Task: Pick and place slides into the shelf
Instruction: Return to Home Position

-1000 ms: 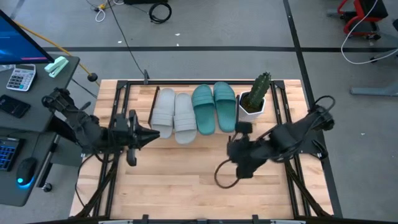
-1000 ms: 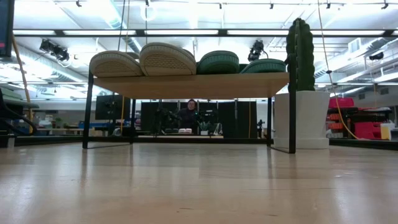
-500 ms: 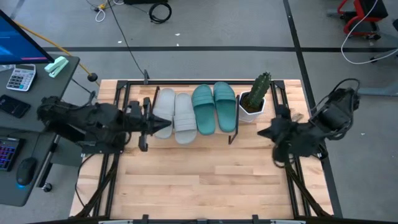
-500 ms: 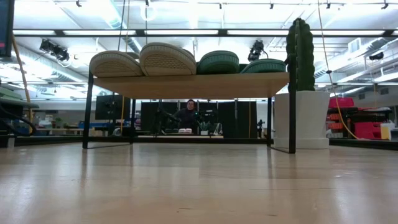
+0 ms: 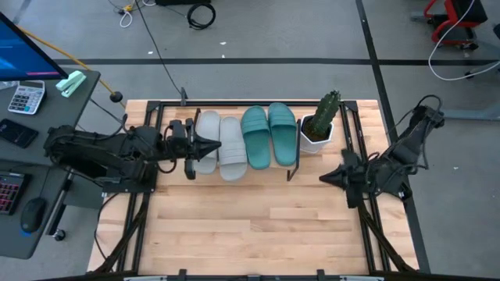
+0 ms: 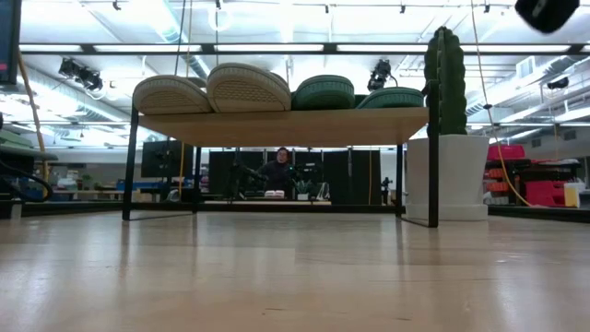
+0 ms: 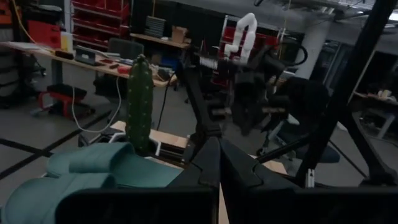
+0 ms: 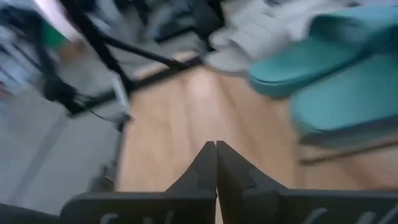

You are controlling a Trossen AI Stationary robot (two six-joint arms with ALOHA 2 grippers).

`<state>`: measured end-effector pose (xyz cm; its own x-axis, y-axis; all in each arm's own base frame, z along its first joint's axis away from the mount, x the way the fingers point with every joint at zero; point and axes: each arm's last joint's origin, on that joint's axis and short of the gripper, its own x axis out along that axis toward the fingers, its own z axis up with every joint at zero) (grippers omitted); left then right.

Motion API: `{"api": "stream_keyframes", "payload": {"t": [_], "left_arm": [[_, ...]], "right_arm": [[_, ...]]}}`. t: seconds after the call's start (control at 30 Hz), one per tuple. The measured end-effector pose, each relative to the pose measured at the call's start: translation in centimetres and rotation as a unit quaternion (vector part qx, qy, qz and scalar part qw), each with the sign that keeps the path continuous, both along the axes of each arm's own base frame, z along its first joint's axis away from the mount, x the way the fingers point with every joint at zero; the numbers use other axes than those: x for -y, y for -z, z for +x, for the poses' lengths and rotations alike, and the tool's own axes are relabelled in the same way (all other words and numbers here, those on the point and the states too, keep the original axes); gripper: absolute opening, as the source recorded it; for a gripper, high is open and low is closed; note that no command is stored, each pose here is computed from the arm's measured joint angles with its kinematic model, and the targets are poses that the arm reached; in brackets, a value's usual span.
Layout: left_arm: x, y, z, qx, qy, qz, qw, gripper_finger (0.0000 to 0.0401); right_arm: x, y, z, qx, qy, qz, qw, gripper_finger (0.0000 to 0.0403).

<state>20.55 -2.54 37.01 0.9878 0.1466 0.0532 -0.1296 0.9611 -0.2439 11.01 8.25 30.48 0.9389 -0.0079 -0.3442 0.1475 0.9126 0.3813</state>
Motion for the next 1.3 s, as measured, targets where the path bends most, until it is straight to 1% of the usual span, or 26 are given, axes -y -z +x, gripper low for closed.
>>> {"api": "stream_keyframes", "payload": {"t": [0.13,0.23,0.37,0.57,0.73,0.9,1.0,1.2,1.3], "left_arm": [[-0.4,0.0,0.0,0.001,-0.013,0.002,1.000,0.0004],[-0.9,0.0,0.1,0.001,-0.025,0.002,1.000,0.0007],[-1.7,0.0,0.1,0.001,-0.044,0.002,0.999,0.0006],[-3.0,-0.3,-0.2,0.004,-0.037,0.012,0.999,0.0009],[-3.9,-0.9,-1.1,0.021,-0.024,0.021,0.999,0.0004],[-4.9,-1.8,-2.8,0.046,-0.023,0.028,0.998,0.0011],[-5.5,-2.1,-3.5,0.054,-0.025,0.032,0.998,0.0007],[-6.6,-2.2,-4.2,0.055,-0.025,0.024,0.998,0.0010],[-7.1,-2.1,-4.3,0.053,-0.036,0.024,0.998,0.0008]], "right_arm": [[-0.4,3.3,0.9,0.087,-0.014,0.034,0.996,0.0000],[0.2,5.2,1.7,0.138,-0.016,0.055,0.989,0.0000],[1.8,5.7,2.8,0.185,-0.013,0.062,0.981,0.0000],[4.8,5.6,4.0,0.188,-0.015,0.061,0.980,0.0000],[6.6,5.7,4.0,0.179,0.004,0.059,0.982,0.0000],[7.4,5.8,3.3,0.165,0.026,0.039,0.985,0.0000],[7.9,5.6,2.7,0.169,0.043,0.025,0.984,0.0000],[8.4,5.1,1.1,0.187,0.075,-0.009,0.979,0.0000],[8.6,5.0,0.3,0.189,0.083,-0.016,0.978,0.0000]]}}
